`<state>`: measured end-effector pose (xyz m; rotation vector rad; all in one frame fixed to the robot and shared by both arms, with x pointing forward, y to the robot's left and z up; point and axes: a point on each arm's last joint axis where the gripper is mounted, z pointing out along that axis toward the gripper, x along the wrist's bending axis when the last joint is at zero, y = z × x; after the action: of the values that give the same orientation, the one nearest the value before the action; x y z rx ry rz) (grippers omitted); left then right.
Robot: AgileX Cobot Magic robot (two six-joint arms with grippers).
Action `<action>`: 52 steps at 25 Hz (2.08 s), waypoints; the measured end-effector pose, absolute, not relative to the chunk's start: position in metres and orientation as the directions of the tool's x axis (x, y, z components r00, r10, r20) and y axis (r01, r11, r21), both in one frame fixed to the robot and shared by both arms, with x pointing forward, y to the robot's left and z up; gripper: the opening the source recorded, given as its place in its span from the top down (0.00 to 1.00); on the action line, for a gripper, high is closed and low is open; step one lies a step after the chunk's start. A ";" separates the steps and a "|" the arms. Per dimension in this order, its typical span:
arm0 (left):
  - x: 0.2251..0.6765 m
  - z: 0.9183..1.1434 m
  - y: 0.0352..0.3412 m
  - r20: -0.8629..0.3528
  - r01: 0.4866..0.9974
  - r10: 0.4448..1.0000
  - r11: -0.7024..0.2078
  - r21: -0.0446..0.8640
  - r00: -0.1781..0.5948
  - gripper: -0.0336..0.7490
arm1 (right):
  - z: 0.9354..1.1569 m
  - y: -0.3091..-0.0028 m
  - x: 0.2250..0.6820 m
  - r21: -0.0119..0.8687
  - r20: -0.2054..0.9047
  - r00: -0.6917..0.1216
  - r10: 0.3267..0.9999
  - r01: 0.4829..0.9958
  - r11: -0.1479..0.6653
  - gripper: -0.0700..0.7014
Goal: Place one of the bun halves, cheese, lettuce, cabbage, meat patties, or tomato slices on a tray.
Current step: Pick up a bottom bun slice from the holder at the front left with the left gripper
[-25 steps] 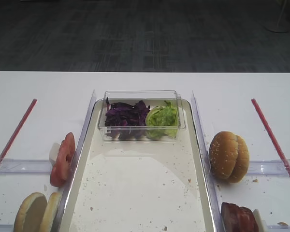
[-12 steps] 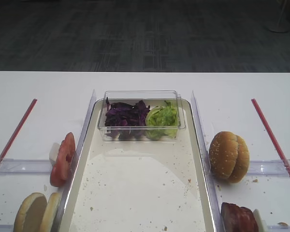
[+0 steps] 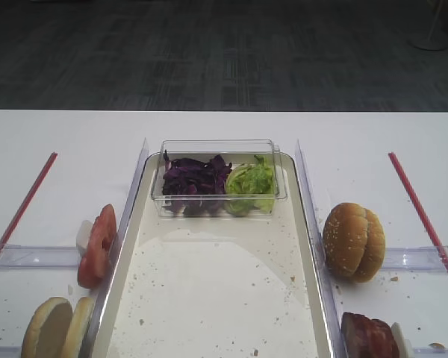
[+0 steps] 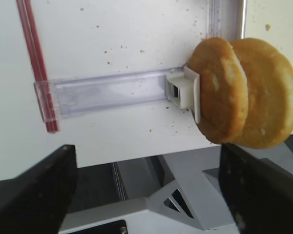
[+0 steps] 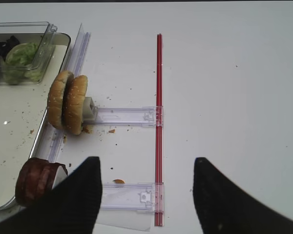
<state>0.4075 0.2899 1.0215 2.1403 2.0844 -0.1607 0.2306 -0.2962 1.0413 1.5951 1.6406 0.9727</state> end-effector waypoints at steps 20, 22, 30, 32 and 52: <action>0.416 1.038 0.278 -0.199 0.995 0.978 -0.044 0.093 0.061 0.27 | 1.041 -0.296 0.231 0.854 0.048 -0.055 0.997 0.521 -0.012 0.33; 0.417 1.042 0.271 -0.198 0.993 0.977 -0.060 0.104 0.080 0.27 | 1.041 -0.296 0.231 0.854 0.048 -0.055 0.997 0.521 -0.012 0.33; 0.413 1.045 0.245 -0.162 0.991 0.981 -0.091 0.094 0.106 0.27 | 1.041 -0.296 0.231 0.854 0.048 -0.055 0.997 0.521 -0.012 0.33; 0.411 1.045 0.238 -0.165 0.992 0.981 -0.086 0.087 0.100 0.27 | 1.041 -0.296 0.231 0.854 0.048 -0.055 0.997 0.521 -0.012 0.33; 0.402 1.011 0.154 -0.111 0.970 0.969 -0.230 -0.075 0.221 0.27 | 1.041 -0.296 0.231 0.854 0.048 -0.055 0.997 0.521 -0.012 0.33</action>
<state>0.4020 0.1541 1.0109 2.4469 1.9427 -0.2094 0.2306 -0.2962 1.0413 1.5951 1.6406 0.9727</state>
